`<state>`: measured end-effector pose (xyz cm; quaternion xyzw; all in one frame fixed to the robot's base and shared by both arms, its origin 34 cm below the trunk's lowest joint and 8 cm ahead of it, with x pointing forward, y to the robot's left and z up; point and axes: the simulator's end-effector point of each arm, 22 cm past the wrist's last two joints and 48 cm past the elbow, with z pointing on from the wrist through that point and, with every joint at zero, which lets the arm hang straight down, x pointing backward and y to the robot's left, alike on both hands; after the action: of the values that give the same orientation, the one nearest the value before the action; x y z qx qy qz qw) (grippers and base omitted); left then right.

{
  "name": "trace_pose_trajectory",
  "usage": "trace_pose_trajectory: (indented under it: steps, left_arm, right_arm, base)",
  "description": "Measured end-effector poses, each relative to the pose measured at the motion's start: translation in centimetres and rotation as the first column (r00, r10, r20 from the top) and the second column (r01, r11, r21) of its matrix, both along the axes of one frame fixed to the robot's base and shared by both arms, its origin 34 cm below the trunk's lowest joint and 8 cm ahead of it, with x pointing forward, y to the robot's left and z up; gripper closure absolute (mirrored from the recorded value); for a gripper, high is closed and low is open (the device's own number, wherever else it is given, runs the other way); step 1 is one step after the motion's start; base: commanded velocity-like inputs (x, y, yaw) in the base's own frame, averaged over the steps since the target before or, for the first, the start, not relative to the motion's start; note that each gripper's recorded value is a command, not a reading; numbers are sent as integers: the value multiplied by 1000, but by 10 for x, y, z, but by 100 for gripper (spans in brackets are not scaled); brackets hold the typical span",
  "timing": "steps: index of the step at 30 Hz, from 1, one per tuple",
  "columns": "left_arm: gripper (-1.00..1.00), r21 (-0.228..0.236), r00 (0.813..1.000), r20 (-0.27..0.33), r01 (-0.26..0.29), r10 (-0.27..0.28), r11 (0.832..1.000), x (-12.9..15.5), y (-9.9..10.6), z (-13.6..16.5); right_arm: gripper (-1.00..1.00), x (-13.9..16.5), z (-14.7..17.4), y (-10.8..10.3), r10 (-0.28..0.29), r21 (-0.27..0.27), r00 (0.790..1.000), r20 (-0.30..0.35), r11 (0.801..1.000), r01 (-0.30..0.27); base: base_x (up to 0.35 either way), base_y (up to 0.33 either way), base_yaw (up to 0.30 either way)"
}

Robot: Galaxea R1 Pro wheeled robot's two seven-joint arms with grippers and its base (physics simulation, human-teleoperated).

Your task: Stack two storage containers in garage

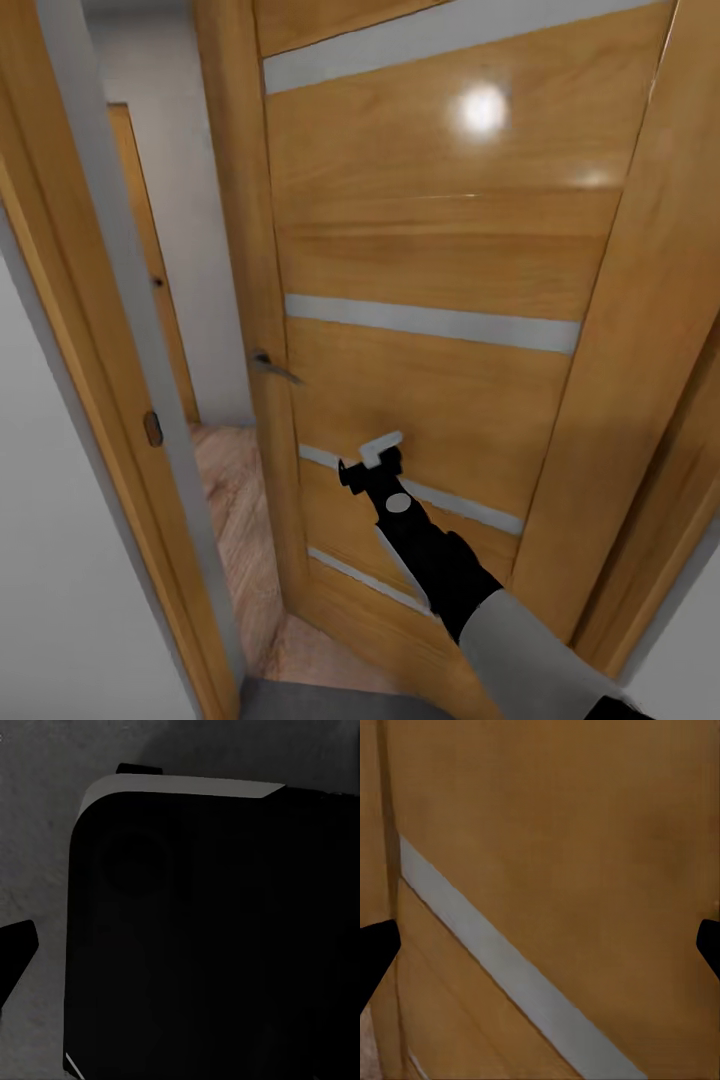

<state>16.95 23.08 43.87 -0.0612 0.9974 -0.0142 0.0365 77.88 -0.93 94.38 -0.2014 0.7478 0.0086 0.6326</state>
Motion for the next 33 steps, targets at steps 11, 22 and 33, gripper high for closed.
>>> trace_pose_trajectory:
  steps: [11,22,33]
  left_arm:
    - [-100,0,1000,0,0,0,1000,0,0,0]
    - [-100,0,1000,0,0,0,1000,0,0,0]
    - [-100,0,1000,0,0,0,1000,0,0,0]
  right_arm:
    - [-100,36,-4,-52,-148,-117,989,15,982,149]
    - [-100,37,-18,-71,-199,-185,979,39,962,203]
    - [-100,41,-1,-66,-186,-134,976,110,971,200]
  base:
    - [279,0,0]
    - [279,0,0]
    - [168,0,0]
